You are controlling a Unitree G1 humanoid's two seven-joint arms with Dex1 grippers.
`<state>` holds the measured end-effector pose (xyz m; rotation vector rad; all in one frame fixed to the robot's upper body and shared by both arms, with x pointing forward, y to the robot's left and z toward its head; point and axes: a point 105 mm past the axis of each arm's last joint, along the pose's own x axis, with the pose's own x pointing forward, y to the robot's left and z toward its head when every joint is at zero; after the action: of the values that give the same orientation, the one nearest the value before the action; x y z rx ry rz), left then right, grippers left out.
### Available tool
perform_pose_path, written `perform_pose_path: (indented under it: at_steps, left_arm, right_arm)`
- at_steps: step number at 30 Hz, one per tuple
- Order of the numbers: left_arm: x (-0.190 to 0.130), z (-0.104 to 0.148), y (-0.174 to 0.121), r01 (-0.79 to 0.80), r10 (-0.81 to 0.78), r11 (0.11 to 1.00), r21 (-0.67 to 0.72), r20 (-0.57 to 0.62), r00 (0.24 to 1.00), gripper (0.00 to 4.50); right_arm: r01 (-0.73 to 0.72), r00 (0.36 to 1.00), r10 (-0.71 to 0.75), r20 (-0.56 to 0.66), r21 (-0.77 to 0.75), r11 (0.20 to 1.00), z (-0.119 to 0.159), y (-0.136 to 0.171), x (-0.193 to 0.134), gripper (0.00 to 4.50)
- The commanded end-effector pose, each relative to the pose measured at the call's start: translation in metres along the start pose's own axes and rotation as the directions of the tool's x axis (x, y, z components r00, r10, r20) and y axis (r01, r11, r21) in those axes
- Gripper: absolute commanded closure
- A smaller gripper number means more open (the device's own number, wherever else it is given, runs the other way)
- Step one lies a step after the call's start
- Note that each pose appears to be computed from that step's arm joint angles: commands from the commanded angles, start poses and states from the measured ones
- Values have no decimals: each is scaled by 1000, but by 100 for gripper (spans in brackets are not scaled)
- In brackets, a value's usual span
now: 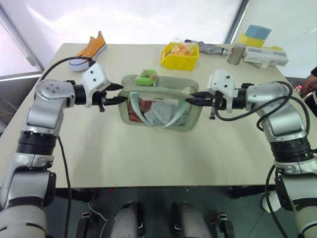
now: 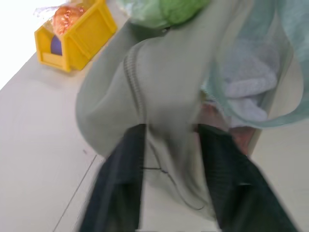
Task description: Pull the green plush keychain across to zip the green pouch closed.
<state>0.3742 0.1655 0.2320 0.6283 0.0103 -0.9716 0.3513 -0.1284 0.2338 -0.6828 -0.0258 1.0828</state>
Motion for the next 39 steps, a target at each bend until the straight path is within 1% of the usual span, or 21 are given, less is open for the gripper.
perform_pose_path:
  at_steps: [1,5,8,10,11,12,13,14,16,18,20,23,25,28,32,36,37,39]
  left_arm:
    - [-7,16,3,-17,16,1000,16,56,998,444]
    - [-6,12,3,-21,20,1000,13,29,999,444]
    - [-6,13,-2,-1,1,1000,1,38,999,450]
    - [-6,13,-4,4,-4,1000,0,36,999,450]
    - [-6,13,-5,4,-4,1000,-1,35,999,450]
    - [-6,13,-6,4,-4,1000,-2,34,999,450]
    - [-7,13,-6,4,-4,1000,-3,33,999,450]
    - [-7,14,-8,5,-5,1000,-4,33,999,450]
    - [-6,15,-9,6,-6,1000,-3,32,999,450]
    - [-6,15,-9,5,-4,1000,-3,31,1000,450]
    - [-5,16,-8,-6,6,1000,-5,37,999,450]
    - [-3,15,-9,-8,9,1000,-7,36,999,450]
    - [-3,14,-10,-8,8,1000,-5,33,999,450]
    - [-5,14,-9,-15,15,1000,-8,34,999,450]
    - [-7,13,-10,-25,25,1000,-12,30,999,450]
    - [-7,12,-11,-28,29,999,-16,30,999,450]
    - [-7,12,-11,-30,30,999,-16,30,999,450]
    - [-7,12,-10,-34,35,999,-16,31,999,450]
  right_arm:
    - [18,1000,-17,24,-55,998,15,-6,-2,450]
    - [16,1000,-15,21,-49,999,16,-6,-3,450]
    - [16,1000,-16,-3,-64,998,17,-11,-9,328]
    - [37,999,-38,-6,-88,995,25,-19,-13,229]
    - [49,999,-49,3,-98,994,32,-23,-14,187]
    - [56,998,-55,13,-105,993,38,-26,-14,122]
    - [61,998,-58,31,-105,993,46,-29,-13,74]
    - [69,994,-63,85,-66,995,61,-31,-8,74]
    - [89,975,-105,195,89,992,91,-38,11,74]
    - [107,956,-175,235,276,955,104,-49,30,74]
    - [94,954,-191,233,373,923,104,-54,45,74]
    - [159,955,-249,160,433,887,91,-67,61,74]
    - [183,958,-261,114,455,871,83,-72,72,74]
    - [131,980,-184,76,448,884,75,-62,85,74]
    - [142,987,-161,11,418,897,60,-57,92,74]
    - [110,991,-134,28,423,900,62,-53,94,74]
    - [98,991,-126,38,421,902,64,-52,94,97]
    - [83,992,-116,55,419,904,67,-51,93,163]
